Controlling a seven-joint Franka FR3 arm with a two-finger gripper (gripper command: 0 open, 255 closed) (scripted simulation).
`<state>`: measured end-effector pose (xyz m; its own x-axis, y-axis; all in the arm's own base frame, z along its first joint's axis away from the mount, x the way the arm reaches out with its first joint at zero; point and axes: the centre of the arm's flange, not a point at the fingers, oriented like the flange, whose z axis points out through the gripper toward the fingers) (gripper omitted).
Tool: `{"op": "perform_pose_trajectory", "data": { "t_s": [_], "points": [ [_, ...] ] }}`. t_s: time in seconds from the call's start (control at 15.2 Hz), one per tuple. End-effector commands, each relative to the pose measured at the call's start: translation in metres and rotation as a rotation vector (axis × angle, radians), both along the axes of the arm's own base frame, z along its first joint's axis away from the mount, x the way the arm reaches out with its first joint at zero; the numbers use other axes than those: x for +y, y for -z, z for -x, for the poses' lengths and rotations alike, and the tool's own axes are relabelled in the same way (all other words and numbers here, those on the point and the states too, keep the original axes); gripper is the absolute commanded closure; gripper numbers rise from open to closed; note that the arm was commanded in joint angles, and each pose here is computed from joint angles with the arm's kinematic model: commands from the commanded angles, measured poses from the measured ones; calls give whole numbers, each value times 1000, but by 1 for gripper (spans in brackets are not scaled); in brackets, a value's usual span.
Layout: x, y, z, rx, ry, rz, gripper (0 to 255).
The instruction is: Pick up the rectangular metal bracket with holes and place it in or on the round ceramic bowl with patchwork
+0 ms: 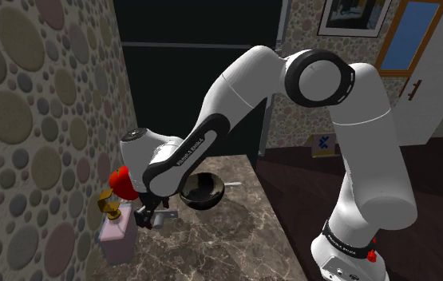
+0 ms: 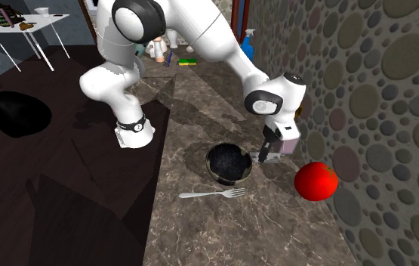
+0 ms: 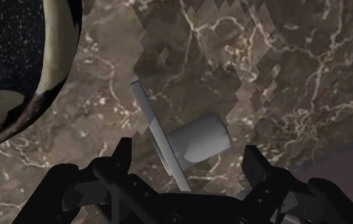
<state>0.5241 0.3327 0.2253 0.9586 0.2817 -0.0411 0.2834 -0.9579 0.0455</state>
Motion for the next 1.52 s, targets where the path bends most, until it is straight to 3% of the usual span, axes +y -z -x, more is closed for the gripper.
{"op": "perform_pose_trajectory", "data": {
  "t_s": [0.0,0.4,0.46,1.06,1.45],
  "points": [
    [-1,3,0,-1,0,0,0],
    [-1,3,0,-1,0,0,0],
    [-1,3,0,-1,0,0,255],
    [-1,3,0,-1,0,0,255],
    [-1,-28,0,-1,0,0,255]
  ]
}}
